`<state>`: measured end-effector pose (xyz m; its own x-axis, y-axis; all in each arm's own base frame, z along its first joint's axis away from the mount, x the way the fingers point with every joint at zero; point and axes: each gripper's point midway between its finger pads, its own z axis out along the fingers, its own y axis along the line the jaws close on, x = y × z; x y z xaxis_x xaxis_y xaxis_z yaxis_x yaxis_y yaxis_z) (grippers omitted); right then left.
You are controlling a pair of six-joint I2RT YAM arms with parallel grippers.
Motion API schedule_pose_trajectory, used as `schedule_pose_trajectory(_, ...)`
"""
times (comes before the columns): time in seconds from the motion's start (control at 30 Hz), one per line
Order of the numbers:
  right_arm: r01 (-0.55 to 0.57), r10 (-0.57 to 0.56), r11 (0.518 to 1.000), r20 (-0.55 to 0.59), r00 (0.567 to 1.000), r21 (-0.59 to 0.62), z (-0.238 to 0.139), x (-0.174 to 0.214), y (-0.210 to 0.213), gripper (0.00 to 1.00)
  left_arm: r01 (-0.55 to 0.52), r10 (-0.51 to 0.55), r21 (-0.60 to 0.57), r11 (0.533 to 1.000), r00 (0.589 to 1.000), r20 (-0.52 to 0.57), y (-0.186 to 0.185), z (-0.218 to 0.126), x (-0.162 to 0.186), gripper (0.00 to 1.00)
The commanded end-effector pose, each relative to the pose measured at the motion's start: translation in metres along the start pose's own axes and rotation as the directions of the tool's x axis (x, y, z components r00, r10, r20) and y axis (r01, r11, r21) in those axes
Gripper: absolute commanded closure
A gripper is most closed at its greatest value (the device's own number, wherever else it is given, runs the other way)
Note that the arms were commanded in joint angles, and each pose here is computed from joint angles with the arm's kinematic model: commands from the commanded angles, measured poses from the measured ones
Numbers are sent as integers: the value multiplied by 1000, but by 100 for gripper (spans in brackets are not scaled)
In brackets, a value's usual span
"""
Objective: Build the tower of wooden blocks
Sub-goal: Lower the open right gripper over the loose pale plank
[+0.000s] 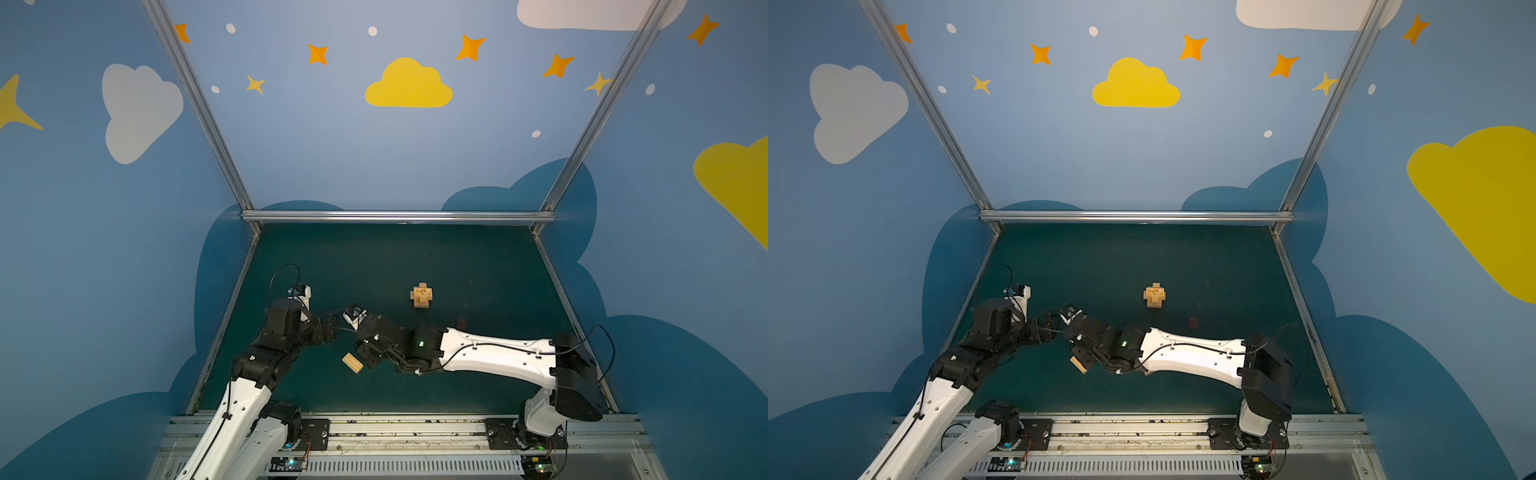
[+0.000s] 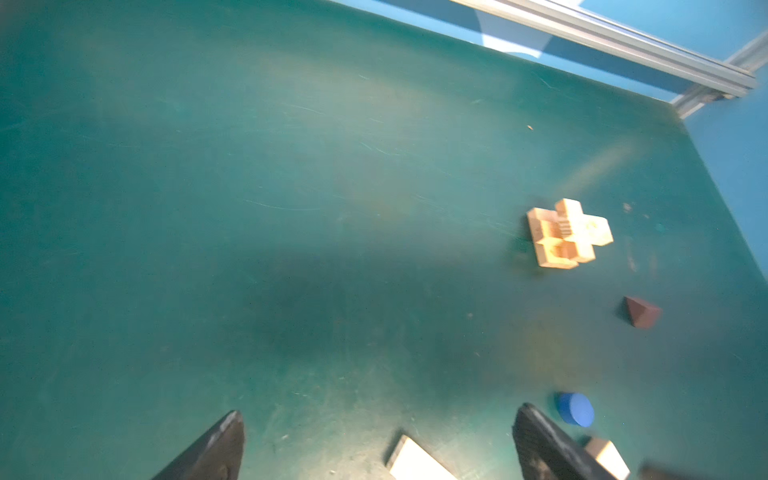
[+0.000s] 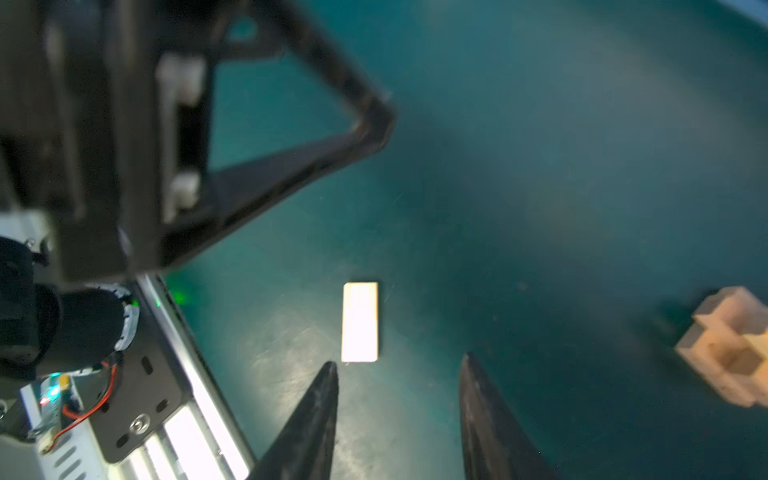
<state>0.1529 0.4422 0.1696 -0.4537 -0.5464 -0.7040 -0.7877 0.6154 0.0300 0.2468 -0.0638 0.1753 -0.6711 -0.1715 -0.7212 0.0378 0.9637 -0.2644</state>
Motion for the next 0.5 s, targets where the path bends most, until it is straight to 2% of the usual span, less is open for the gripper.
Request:
schedule_pose_trajectory(0.0, -63, 64, 996, -29, 998, 64, -1, 2, -5, 56, 8, -5, -69, 998, 999, 47, 12, -7, -11, 0)
schedule_pose_trajectory(0.23, -49, 59, 996, -127, 990, 77, 12, 19, -3, 49, 44, -34, -164, 985, 998, 60, 30, -7, -12, 0)
schedule_pose_trajectory(0.47, -75, 83, 996, -227, 970, 46, 33, 39, 9, 47, 66, -53, -209, 976, 996, 66, 40, -7, -14, 0)
